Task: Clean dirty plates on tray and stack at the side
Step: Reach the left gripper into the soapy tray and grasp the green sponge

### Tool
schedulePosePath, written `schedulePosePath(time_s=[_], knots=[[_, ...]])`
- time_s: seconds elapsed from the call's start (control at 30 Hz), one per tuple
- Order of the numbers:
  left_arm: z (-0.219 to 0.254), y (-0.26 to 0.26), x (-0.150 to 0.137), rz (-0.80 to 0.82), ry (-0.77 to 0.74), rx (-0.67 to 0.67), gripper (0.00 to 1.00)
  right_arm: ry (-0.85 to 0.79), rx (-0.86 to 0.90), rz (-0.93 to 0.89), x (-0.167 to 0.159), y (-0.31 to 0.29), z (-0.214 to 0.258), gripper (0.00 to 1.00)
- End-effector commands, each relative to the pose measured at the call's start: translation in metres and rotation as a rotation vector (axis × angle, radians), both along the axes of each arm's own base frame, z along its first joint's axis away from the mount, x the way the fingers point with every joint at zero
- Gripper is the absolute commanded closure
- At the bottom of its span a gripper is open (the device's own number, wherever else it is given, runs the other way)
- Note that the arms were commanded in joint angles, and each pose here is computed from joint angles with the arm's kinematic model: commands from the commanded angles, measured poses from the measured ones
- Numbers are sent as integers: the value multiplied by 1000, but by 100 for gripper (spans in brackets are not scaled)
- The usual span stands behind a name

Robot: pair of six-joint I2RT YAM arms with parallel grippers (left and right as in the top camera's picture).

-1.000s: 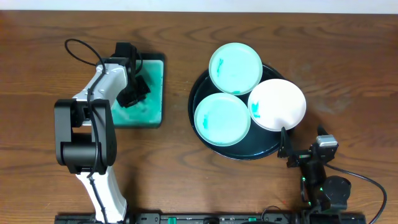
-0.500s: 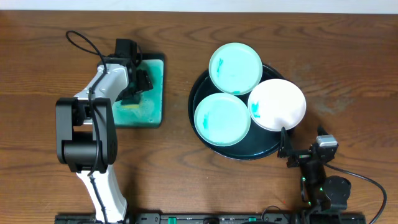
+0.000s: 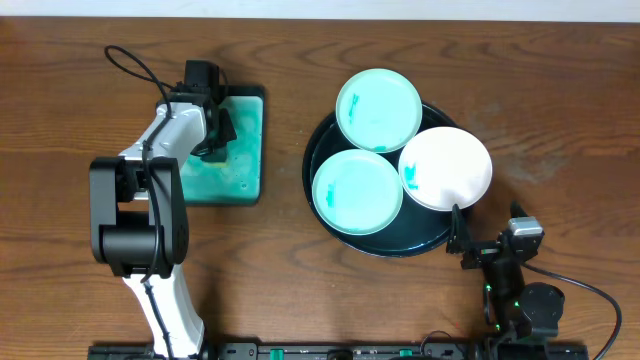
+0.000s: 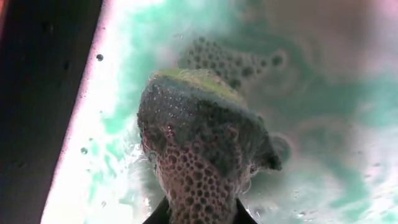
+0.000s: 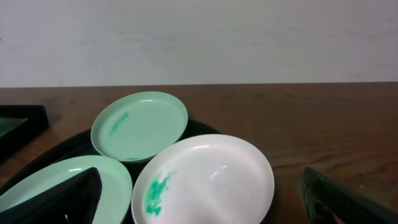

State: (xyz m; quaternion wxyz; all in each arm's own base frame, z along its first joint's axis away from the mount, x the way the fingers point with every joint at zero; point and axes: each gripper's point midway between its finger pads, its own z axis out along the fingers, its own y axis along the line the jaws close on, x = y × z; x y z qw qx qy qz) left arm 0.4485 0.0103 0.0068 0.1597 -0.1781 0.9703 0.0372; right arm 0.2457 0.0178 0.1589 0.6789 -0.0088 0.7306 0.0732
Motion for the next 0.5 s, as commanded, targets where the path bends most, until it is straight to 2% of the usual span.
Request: schedulePosePath(time_s=[0.0, 0.03, 0.07, 0.1, 0.2, 0.23, 0.27, 0.37, 0.47], knots=[[16, 2, 6, -4, -38, 15, 65, -1, -15, 3, 0, 0, -1, 1], [19, 2, 7, -4, -43, 15, 33, -1, -15, 3, 0, 0, -1, 1], [20, 2, 7, -4, -47, 15, 19, -1, -15, 3, 0, 0, -1, 1], [20, 2, 7, -4, -47, 15, 15, -1, -15, 3, 0, 0, -1, 1], [20, 2, 7, -4, -46, 15, 15, -1, -15, 3, 0, 0, -1, 1], [20, 2, 8, -4, -50, 15, 20, -1, -15, 3, 0, 0, -1, 1], [20, 2, 8, -4, -52, 16, 32, -1, -15, 3, 0, 0, -1, 1], [20, 2, 9, -4, -53, 16, 54, -1, -15, 3, 0, 0, -1, 1], [20, 2, 9, -4, -53, 16, 80, -1, -15, 3, 0, 0, -1, 1]])
